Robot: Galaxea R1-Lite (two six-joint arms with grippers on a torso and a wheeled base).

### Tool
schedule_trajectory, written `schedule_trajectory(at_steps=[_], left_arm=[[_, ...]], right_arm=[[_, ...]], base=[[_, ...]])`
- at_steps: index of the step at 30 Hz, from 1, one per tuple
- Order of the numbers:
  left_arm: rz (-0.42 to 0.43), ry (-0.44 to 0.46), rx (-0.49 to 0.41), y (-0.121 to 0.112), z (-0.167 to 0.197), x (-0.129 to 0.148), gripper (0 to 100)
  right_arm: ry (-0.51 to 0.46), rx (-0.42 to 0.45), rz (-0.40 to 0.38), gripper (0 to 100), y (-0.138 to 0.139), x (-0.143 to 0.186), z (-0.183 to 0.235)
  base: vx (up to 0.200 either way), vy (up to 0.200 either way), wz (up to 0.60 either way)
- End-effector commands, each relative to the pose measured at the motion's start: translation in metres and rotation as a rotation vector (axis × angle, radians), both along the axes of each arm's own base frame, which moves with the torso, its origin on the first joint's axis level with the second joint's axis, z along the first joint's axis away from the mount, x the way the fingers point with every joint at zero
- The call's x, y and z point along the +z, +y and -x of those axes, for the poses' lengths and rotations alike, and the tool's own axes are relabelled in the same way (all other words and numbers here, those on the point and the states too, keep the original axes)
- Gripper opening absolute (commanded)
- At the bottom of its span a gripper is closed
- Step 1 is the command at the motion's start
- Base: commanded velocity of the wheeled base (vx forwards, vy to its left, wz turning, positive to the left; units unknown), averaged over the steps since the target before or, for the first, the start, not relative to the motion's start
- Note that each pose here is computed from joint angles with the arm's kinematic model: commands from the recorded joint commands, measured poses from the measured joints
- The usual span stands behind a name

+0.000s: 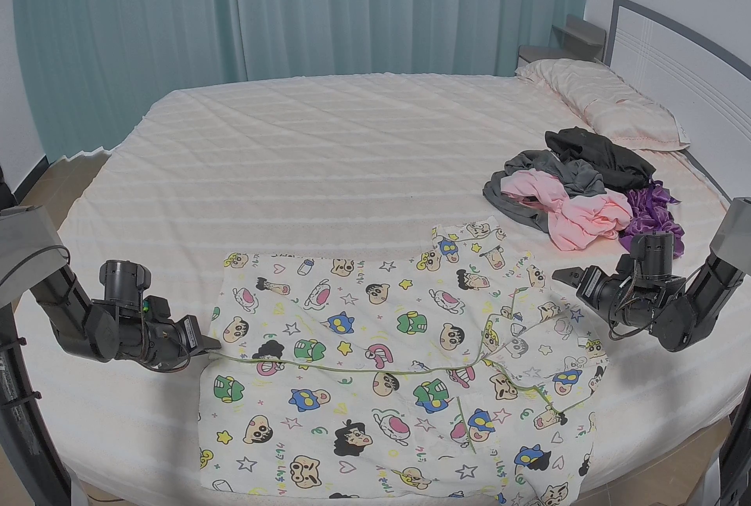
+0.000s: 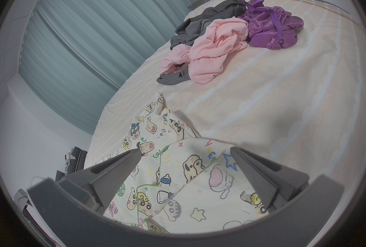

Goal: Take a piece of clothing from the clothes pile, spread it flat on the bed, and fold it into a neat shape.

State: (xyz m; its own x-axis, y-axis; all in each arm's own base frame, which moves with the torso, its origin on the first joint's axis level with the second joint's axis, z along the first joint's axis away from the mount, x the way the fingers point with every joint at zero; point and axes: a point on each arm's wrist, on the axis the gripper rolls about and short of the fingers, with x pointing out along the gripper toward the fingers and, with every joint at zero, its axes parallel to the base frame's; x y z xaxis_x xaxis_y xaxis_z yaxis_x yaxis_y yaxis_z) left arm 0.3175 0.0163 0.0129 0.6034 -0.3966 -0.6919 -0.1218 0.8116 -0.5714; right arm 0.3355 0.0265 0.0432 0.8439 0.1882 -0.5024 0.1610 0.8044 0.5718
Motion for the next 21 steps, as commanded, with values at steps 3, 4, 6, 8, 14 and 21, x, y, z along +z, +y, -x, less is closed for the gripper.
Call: schedule_trajectory(at_steps=[3, 4, 6, 8, 14, 21], left_arm=[[-0.002, 0.007, 0.007, 0.002, 0.003, 0.0, 100], [-0.002, 0.007, 0.01, 0.003, 0.003, 0.0, 100], [-0.002, 0.0, 0.016, 0.005, 0.003, 0.001, 100], [0.001, -0.014, 0.035, 0.009, 0.004, 0.007, 100], [0.007, -0.036, 0.059, 0.014, 0.012, 0.02, 100], [0.023, -0.026, 0.062, 0.008, 0.059, 0.037, 100]], right_arm=[[-0.004, 0.002, -0.001, 100, 0.0, 0.001, 0.0], [-0.004, 0.002, -0.001, 100, 0.0, 0.001, 0.0], [-0.01, 0.001, 0.001, 100, 0.0, 0.004, 0.001], [-0.016, -0.002, 0.0, 100, -0.001, 0.008, 0.006], [0.001, -0.002, 0.002, 100, -0.003, 0.01, 0.018], [0.076, 0.007, 0.003, 100, -0.005, 0.01, 0.067]], base=[[0.0, 0.0, 0.0], [0.0, 0.0, 0.0], [0.0, 0.0, 0.0], [0.0, 0.0, 0.0], [0.0, 0.0, 0.0], [0.0, 0.0, 0.0]])
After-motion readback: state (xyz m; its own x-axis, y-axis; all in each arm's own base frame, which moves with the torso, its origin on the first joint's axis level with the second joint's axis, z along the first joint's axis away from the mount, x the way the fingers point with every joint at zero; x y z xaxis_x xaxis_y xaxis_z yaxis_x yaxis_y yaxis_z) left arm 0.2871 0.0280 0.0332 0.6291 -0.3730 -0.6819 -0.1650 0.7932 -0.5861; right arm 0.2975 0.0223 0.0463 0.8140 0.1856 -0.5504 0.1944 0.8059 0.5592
